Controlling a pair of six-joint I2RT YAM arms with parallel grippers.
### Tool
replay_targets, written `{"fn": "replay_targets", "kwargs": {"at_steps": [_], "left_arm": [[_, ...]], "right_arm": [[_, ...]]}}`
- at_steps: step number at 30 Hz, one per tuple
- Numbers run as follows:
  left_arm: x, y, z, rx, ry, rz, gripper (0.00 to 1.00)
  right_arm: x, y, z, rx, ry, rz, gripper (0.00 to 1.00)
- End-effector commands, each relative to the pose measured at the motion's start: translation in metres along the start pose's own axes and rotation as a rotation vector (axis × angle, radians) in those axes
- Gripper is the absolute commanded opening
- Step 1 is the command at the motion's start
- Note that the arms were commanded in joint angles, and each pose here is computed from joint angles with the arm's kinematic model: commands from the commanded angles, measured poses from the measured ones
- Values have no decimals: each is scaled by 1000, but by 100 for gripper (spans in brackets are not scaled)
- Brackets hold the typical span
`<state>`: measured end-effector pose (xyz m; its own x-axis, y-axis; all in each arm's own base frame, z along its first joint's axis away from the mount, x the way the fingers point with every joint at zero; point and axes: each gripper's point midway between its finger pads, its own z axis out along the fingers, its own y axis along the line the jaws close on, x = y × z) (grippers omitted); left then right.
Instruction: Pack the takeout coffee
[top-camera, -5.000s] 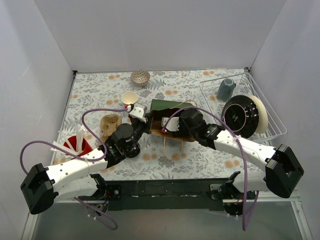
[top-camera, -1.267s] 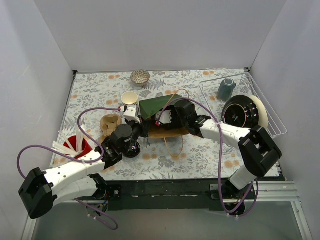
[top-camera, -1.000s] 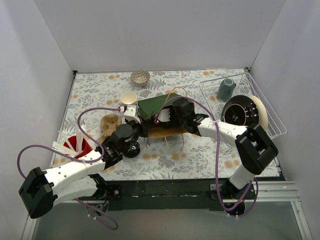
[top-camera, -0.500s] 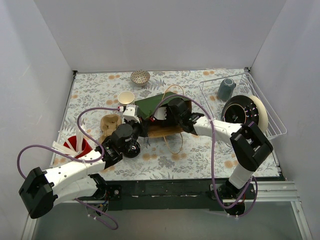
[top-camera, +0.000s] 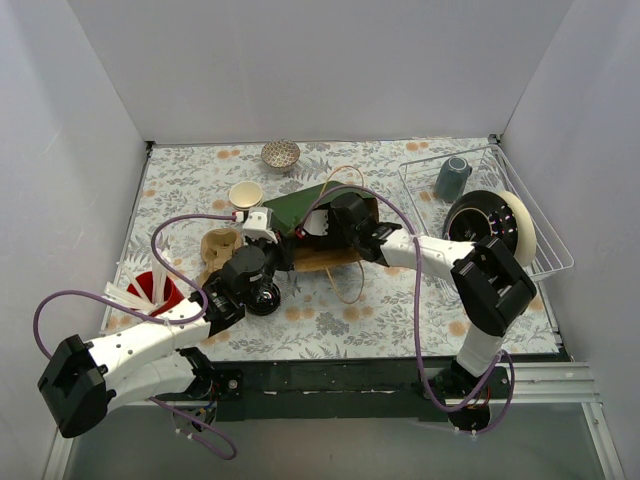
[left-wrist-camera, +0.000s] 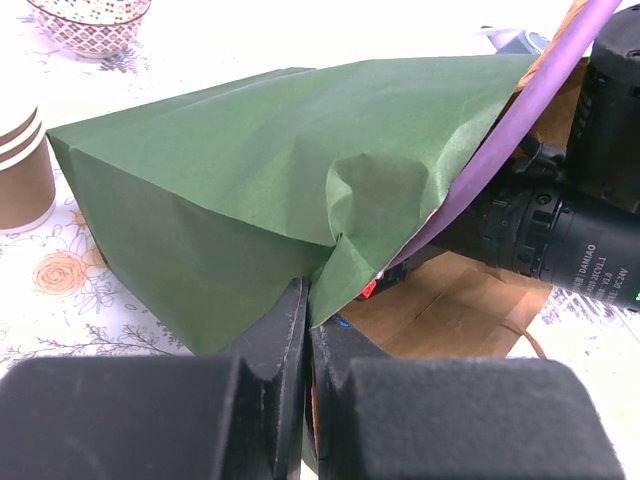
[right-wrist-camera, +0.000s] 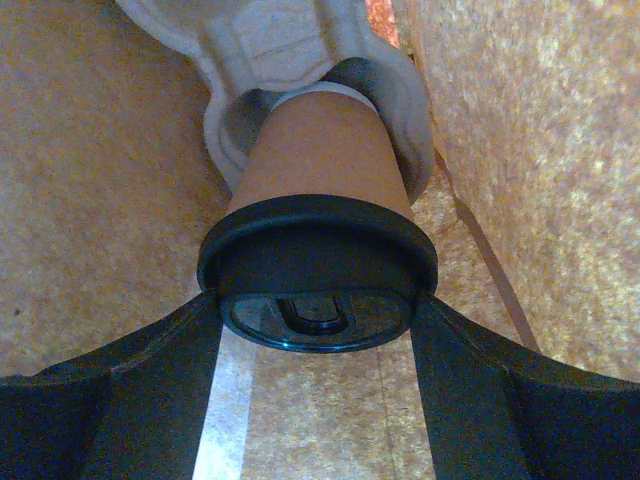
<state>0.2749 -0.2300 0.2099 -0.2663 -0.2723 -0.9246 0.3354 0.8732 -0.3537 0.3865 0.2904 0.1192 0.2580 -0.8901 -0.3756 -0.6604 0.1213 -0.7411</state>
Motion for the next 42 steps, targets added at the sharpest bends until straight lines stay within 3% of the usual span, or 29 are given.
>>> {"fn": "replay_targets", "kwargs": {"at_steps": [1,6,11,22,31,42], "left_arm": [[-16,-21,-6,74,-17,-50,0],[-26,-20,-4,50,-35,-35,0],[-32,-22,-3,41,-34,-36,0],[-32,-23,-1,36,-27,-48,0],[-28,-32,3,66,-8,-59,0],[-31,-38,3,91,1,-67,0]], "right_arm": [[6,3,11,-8,38,89,16],[0,-5,4,0,25,111,24],[-13,-18,-16,0,-21,122,49],[-8,-18,-59,-16,-41,124,77],[-5,-14,-91,-35,-56,153,88],[-7,-16,-123,-35,-88,207,89]]}}
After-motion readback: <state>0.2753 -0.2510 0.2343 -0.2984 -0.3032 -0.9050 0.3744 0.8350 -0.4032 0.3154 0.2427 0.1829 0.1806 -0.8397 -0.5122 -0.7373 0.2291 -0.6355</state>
